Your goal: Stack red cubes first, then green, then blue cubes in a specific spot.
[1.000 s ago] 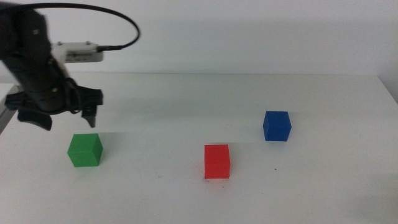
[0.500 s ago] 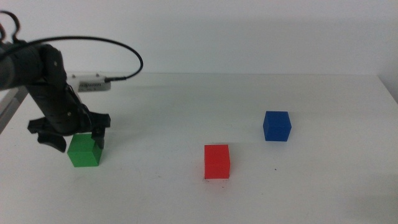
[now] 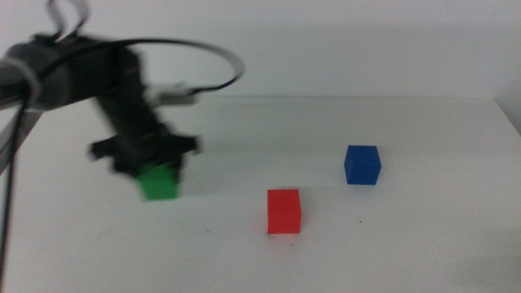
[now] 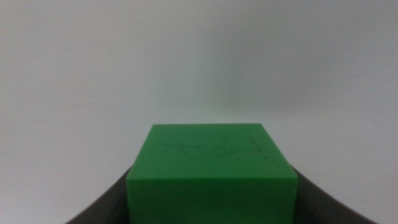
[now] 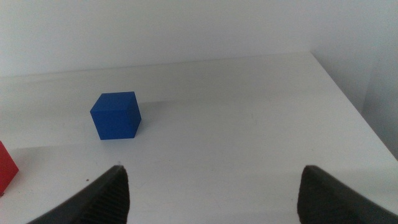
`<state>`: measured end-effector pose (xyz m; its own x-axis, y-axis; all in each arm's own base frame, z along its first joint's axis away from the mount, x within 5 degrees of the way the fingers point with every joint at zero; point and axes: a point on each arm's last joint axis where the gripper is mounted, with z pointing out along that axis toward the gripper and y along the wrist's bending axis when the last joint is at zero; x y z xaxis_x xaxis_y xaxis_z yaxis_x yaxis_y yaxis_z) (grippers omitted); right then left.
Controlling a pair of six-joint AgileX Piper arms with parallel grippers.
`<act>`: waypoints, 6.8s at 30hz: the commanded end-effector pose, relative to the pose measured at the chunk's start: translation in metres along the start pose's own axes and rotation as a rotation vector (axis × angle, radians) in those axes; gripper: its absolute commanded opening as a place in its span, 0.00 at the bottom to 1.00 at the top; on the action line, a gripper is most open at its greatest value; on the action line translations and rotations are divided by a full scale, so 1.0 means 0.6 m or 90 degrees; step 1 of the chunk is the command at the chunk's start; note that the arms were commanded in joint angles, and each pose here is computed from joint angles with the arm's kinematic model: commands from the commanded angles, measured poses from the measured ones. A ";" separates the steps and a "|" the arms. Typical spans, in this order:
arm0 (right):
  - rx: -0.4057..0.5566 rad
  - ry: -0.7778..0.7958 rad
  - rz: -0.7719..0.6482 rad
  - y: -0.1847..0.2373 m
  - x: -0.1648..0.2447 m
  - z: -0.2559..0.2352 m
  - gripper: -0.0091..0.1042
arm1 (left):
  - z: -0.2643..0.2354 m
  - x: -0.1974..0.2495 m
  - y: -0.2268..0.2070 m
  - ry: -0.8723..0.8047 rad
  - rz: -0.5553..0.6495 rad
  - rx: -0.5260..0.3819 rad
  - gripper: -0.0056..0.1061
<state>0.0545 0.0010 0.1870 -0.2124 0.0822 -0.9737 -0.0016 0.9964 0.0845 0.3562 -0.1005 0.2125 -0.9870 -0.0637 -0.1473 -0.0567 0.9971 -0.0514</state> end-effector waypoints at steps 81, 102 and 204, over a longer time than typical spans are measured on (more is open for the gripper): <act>0.003 -0.005 -0.004 -0.001 0.000 0.000 0.85 | -0.352 0.257 0.014 -0.390 0.347 0.345 0.89; 0.003 -0.005 -0.004 -0.001 0.000 0.000 0.85 | -0.363 0.238 0.016 -0.483 0.317 0.327 0.89; 0.017 0.581 -0.027 0.406 -0.273 0.360 0.18 | -0.351 0.234 0.030 -0.480 0.356 0.237 0.89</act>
<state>0.3068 0.2291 0.3173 -0.9106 0.0038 -0.4132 -0.0167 0.9988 0.0461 0.1867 -0.0840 0.4020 -0.4901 0.2485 -0.8355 0.5617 0.8230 -0.0847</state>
